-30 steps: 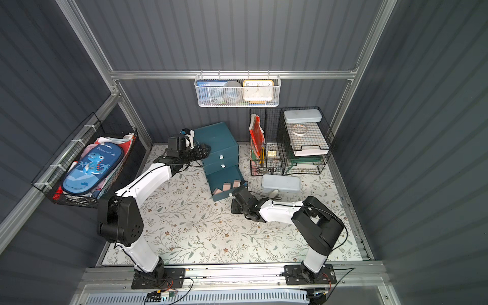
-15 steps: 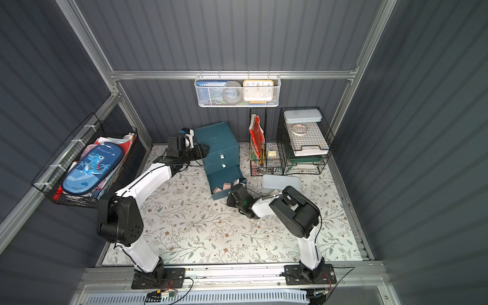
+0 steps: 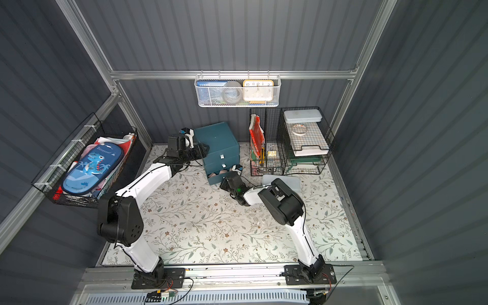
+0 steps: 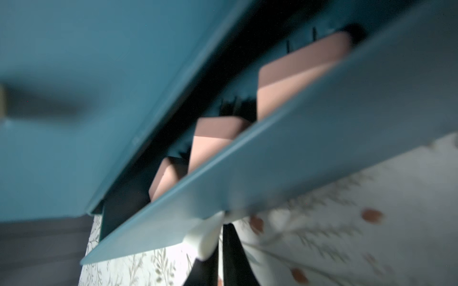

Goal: Place the plugs into the drawer by color
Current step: Close the drawer in the storage box.

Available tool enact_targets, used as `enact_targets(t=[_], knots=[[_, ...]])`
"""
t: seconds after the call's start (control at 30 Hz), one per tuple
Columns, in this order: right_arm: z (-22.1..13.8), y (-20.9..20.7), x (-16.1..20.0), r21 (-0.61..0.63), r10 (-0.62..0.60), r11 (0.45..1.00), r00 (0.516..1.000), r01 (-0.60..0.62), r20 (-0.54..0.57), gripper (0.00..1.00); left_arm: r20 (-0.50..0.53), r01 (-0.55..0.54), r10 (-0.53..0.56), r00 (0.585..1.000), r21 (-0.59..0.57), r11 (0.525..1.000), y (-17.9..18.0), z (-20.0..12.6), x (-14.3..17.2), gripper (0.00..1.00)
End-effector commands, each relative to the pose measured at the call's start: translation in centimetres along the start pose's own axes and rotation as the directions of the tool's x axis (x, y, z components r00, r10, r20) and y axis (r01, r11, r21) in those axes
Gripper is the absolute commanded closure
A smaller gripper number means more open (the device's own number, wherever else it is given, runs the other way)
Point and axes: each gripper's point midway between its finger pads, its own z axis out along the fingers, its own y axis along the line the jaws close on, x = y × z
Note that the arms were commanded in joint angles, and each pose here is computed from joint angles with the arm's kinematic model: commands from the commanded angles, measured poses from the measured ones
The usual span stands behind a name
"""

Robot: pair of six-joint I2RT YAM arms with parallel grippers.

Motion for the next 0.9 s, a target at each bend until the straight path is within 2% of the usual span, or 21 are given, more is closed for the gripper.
enact_targets(t=[0.0, 0.13, 0.23, 0.33, 0.37, 0.43, 0.53, 0.63, 0.73, 0.8, 0.87], knots=[[1.0, 1.9, -1.7, -0.054, 0.034, 0.998, 0.998, -0.031, 0.049, 0.88, -0.368, 0.0, -0.028, 0.929, -0.076, 0.997, 2.5, 1.8, 12.1, 0.38], [1.6, 3.1, -2.3, -0.083, 0.034, 0.996, 0.998, -0.029, 0.057, 0.87, -0.365, 0.0, -0.027, 0.931, -0.073, 0.997, 2.4, 1.6, 12.0, 0.38], [-0.3, 5.1, -2.1, -0.131, -0.022, 0.991, 0.999, 0.025, 0.026, 0.87, -0.355, 0.001, -0.023, 0.934, -0.063, 0.998, 1.9, 1.1, 11.3, 0.37], [-5.3, 7.2, -2.6, -0.172, -0.099, 0.98, 0.995, 0.101, 0.016, 0.84, -0.304, -0.004, -0.008, 0.953, -0.039, 0.999, 0.3, -0.3, 8.1, 0.25], [-7.3, 7.7, -3.4, -0.16, -0.142, 0.977, 0.99, 0.142, 0.016, 0.81, -0.253, -0.013, 0.008, 0.968, -0.018, 1.0, -1.0, -1.2, 5.3, 0.21], [-10.2, 8.2, -5.1, -0.102, -0.222, 0.97, 0.975, 0.222, 0.014, 0.74, -0.195, -0.02, 0.017, 0.981, -0.009, 1.0, -2.2, -2.8, 2.5, 0.14], [-12.6, 9.2, -7.8, -0.067, -0.318, 0.946, 0.948, 0.317, -0.008, 0.69, -0.134, -0.011, 0.005, 0.991, -0.048, 0.999, -2.3, -4.7, 0.2, 0.07], [-13.3, 9.6, -10.3, -0.077, -0.348, 0.935, 0.937, 0.346, -0.022, 0.66, -0.105, -0.005, -0.005, 0.994, -0.093, 0.996, -0.9, -5.6, -0.3, 0.03], [-13.2, 9.0, -13.7, -0.046, -0.371, 0.927, 0.928, 0.371, 0.009, 0.6, -0.099, 0.003, -0.015, 0.995, -0.118, 0.993, 0.7, -5.8, 0.0, 0.01], [-12.6, 8.7, -15.9, -0.043, -0.365, 0.93, 0.931, 0.365, 0.005, 0.49, -0.1, 0.011, -0.023, 0.995, -0.122, 0.992, 1.4, -5.5, 0.2, 0.01], [-10.9, 7.4, -16.8, -0.035, -0.354, 0.935, 0.934, 0.352, -0.048, 0.41, -0.104, 0.025, -0.037, 0.994, -0.123, 0.992, 2.0, -4.9, 0.3, 0.01]])
